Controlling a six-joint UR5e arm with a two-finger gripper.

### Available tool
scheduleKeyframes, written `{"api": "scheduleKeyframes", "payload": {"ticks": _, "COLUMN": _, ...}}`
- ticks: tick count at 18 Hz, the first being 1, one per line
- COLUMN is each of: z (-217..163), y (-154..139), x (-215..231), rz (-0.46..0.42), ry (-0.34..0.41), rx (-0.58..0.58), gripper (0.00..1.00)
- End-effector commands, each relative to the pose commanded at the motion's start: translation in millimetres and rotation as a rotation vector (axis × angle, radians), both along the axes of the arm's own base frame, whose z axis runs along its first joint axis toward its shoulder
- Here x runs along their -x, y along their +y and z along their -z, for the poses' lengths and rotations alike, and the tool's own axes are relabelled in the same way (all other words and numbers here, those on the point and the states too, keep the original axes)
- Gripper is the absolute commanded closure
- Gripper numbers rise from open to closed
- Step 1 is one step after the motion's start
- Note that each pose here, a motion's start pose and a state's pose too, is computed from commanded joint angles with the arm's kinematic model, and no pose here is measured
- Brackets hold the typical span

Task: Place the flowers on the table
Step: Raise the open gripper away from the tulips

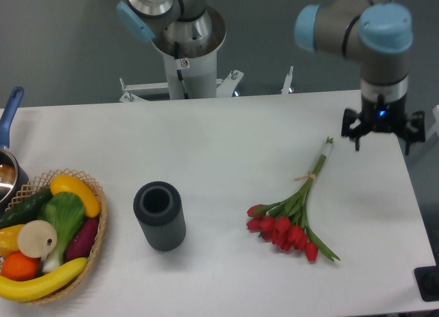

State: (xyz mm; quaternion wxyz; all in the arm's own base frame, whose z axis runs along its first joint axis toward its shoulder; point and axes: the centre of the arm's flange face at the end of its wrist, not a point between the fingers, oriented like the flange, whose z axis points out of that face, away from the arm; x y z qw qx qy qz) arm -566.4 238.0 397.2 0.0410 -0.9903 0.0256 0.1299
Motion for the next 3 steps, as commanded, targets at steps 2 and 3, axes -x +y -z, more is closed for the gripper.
{"api": "scheduleKeyframes", "payload": {"ticks": 2, "z": -2.1, "y": -16.6, "x": -2.5, "rz": 0.027, "ry": 0.004, "rx": 0.010, "gripper": 0.00}}
{"api": "scheduleKeyframes", "payload": {"ticks": 3, "z": -4.2, "y": -18.3, "x": -3.1, "rz": 0.031, "ry": 0.009, "rx": 0.008, "gripper": 0.00}}
